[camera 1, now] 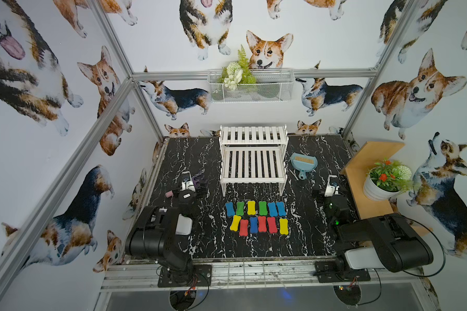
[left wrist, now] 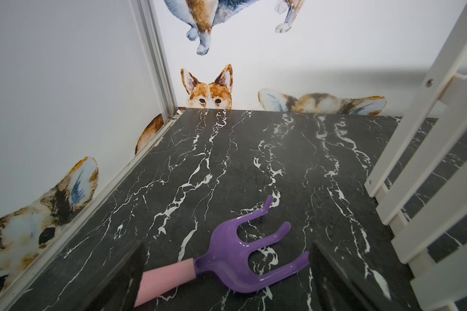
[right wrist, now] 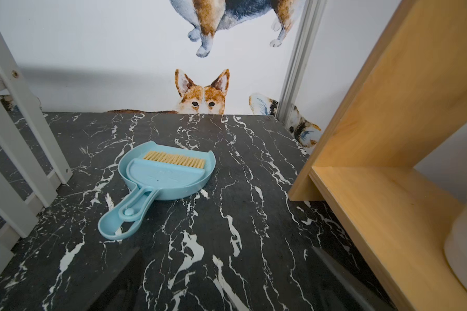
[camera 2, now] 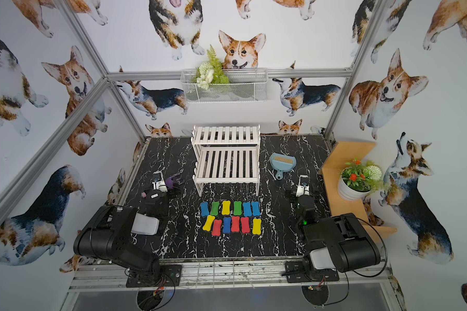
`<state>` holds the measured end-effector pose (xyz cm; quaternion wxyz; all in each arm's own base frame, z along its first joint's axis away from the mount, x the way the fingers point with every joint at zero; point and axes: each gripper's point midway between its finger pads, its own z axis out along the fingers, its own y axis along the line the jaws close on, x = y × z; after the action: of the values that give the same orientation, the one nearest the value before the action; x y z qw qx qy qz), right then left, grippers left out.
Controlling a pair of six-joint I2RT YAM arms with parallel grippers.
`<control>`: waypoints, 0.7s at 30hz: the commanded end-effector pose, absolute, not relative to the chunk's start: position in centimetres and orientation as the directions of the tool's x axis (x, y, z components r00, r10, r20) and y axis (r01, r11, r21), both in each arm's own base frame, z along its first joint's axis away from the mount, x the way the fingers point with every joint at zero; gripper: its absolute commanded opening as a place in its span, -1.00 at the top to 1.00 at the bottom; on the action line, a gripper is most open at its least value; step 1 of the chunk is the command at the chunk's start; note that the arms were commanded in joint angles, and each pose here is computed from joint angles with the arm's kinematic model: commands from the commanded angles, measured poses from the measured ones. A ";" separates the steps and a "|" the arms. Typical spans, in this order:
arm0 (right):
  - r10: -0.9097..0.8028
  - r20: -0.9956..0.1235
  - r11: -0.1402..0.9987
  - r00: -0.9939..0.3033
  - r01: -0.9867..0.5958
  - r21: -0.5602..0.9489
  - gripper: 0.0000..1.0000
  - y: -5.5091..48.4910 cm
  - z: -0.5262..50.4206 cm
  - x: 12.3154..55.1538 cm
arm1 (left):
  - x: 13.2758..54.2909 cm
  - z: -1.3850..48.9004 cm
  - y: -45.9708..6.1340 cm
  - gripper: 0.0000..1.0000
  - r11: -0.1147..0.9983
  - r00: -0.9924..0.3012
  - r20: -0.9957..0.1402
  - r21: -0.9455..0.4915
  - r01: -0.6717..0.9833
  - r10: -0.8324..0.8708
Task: Remove the whiteboard erasers from the shelf
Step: Reset both arms
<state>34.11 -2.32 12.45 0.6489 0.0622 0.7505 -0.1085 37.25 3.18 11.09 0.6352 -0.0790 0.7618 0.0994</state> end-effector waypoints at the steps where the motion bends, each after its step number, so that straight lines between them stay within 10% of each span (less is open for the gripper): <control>1: 0.011 -0.995 0.984 -0.098 0.179 -0.007 -0.99 -1.9 13.4 35.0 | 37.5 11.6 3.2 -0.99 0.968 -0.161 -0.987 0.044 -0.249 0.004; 21: 0.055 -0.995 0.970 -0.086 0.241 0.032 -0.99 -3.4 12.8 34.4 | 37.4 11.6 3.1 -0.99 0.968 -0.160 -0.987 0.044 -0.247 0.004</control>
<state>34.36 -3.21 12.18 0.6593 0.0917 0.7430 -0.0698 37.25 3.18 11.03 0.6345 -0.0789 0.7624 0.0995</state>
